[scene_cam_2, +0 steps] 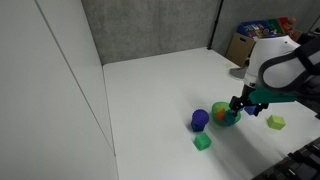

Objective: Remove the green block from the bowl

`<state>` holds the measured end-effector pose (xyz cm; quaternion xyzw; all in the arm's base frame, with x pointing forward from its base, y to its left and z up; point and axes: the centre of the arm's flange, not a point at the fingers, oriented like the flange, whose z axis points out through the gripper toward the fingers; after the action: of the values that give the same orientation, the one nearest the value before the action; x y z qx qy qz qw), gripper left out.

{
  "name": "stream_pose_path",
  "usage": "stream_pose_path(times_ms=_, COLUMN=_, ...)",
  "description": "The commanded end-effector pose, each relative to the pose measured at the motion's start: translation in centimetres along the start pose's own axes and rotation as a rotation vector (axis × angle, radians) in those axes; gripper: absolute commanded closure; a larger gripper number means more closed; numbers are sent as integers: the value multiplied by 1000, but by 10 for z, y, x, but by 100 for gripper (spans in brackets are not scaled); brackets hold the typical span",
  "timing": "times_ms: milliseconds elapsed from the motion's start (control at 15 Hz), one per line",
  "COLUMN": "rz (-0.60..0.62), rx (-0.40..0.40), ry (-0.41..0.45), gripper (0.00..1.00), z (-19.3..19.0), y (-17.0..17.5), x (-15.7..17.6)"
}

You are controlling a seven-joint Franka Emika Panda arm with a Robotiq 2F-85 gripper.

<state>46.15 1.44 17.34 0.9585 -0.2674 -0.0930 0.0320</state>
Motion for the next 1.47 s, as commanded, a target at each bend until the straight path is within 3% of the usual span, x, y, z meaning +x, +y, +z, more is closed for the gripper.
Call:
stream_pose_path(times_ms=0, rz=55, rx=33, ry=-4, gripper=0, z=9, y=-9, x=4)
stream_pose_path(times_ms=400, rz=101, rx=109, ry=2, gripper=0, z=22, y=-23, x=6)
stream_pose_path(times_ms=1067, rz=75, rx=105, ry=92, gripper=0, z=46, y=-42, x=6)
stream_pose_path(times_ms=1133, rz=71, rx=101, ry=95, gripper=25, z=47, y=-43, x=6)
stream_pose_path(times_ms=1200, rz=66, rx=98, ry=99, gripper=26, z=48, y=-44, x=6)
stream_pose_path(times_ms=1400, rz=63, rx=92, ry=109, gripper=51, z=43, y=-43, x=6)
